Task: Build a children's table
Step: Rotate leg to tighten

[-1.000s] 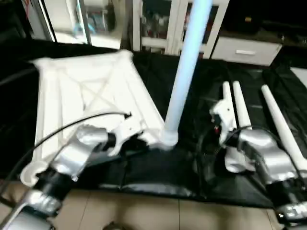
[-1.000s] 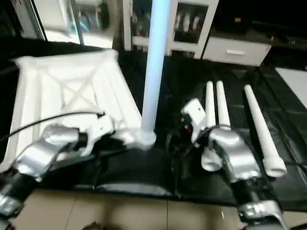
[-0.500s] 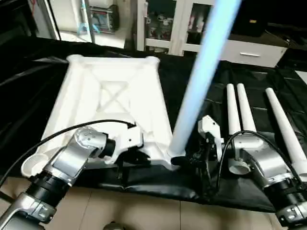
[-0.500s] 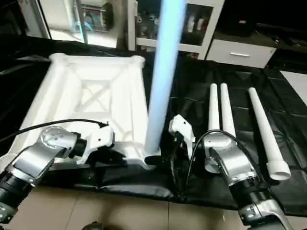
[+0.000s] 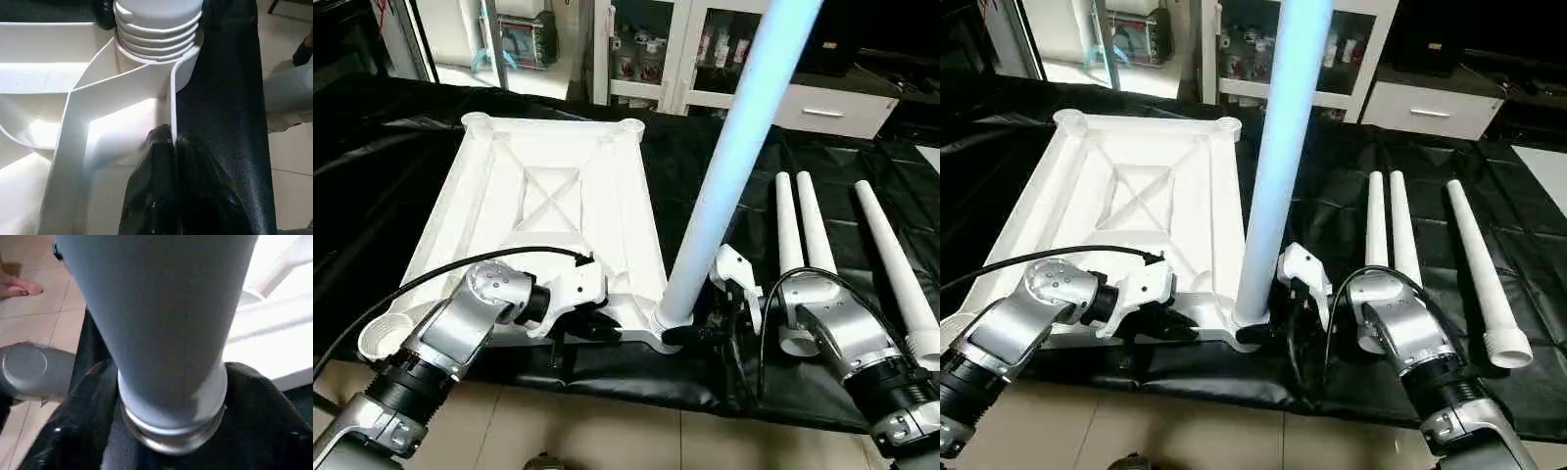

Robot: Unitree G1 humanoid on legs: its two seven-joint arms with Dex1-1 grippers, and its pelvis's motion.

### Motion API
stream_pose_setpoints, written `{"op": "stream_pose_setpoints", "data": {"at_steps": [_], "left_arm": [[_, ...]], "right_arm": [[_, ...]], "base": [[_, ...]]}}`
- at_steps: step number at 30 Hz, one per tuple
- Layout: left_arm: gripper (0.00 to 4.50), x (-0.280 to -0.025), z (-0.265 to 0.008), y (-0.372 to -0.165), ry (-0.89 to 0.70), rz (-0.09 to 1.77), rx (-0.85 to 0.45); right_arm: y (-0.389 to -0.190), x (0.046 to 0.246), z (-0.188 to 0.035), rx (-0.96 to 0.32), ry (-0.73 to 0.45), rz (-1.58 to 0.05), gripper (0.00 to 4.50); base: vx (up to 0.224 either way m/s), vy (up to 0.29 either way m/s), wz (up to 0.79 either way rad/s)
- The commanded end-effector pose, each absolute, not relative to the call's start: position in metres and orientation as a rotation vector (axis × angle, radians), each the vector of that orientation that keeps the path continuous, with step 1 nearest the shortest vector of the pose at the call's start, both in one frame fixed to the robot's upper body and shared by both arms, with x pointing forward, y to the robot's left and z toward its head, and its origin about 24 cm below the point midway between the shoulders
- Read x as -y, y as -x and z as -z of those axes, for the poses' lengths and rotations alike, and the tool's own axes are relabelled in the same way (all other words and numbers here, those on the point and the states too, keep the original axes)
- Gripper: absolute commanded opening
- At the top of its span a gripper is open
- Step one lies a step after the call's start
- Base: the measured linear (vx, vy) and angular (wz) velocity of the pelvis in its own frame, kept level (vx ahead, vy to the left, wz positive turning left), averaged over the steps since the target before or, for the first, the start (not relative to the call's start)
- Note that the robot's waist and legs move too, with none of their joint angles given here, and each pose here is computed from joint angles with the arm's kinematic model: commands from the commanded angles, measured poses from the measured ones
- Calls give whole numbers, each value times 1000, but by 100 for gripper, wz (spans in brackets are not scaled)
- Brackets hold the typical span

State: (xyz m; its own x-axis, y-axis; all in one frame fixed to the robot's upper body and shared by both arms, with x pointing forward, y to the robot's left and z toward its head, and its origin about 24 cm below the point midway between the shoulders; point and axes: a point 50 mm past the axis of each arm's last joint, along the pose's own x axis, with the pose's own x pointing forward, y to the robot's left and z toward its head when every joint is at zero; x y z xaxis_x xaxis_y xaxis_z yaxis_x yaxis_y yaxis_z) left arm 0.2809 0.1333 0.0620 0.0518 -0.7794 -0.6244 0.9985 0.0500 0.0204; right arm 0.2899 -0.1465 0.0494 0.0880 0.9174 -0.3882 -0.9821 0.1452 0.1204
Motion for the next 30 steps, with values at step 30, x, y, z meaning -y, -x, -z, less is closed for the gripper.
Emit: {"op": "stream_pose_setpoints", "data": {"at_steps": [30], "left_arm": [[0, -101, -49, -340, -347, 767, -549]], "right_arm": [[-331, 102, -6, -442, -14, -578, 268]], "base": [[-5, 1, -1]]}}
